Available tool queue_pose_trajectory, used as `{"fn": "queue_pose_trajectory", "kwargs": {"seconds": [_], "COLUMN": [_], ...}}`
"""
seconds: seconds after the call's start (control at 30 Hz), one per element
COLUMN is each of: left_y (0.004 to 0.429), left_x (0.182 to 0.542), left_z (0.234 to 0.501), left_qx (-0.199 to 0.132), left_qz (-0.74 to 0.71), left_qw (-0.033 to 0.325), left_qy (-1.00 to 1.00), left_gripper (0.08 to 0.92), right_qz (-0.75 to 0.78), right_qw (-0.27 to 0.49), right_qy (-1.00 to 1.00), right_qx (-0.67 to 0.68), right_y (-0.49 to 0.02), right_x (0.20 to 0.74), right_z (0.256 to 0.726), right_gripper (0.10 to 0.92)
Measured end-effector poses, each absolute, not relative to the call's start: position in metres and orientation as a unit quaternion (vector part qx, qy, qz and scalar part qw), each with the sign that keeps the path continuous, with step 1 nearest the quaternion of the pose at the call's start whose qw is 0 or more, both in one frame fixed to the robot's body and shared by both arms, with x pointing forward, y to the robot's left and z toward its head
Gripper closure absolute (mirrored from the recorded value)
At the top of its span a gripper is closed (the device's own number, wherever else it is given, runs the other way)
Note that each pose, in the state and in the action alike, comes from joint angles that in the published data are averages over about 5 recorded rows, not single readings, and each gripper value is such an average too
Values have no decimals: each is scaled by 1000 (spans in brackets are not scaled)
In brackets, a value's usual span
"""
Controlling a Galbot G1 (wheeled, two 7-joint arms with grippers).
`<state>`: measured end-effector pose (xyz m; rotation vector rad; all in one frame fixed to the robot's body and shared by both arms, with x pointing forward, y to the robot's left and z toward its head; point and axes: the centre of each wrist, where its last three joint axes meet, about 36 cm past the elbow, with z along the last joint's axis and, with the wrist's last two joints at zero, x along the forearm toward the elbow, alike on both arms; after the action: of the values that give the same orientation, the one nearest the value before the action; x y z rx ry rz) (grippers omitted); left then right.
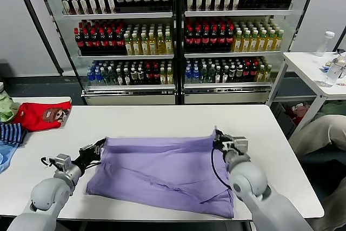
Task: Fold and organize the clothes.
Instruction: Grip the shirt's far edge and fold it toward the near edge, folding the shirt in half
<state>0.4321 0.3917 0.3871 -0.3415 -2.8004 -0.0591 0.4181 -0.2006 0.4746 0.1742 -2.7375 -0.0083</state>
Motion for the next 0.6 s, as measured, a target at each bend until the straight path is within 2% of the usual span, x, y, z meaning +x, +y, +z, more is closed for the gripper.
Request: {"fn": "queue_pose_trajectory", "kwargs": {"seconds": [0.6], "left_y": [386], "left_x": [396], "left_z": [377], "left_qx": [-117], "left_qz": [-40], "left_qw": [166], "left_qy": [-978], "left_gripper": [915], "right_qz": [-8], "right_qw": [232], "right_qy": [-970], "right_qx": [71], "right_y": [-198], "right_x": [360], "right_z": [463], "right_gripper": [907]}}
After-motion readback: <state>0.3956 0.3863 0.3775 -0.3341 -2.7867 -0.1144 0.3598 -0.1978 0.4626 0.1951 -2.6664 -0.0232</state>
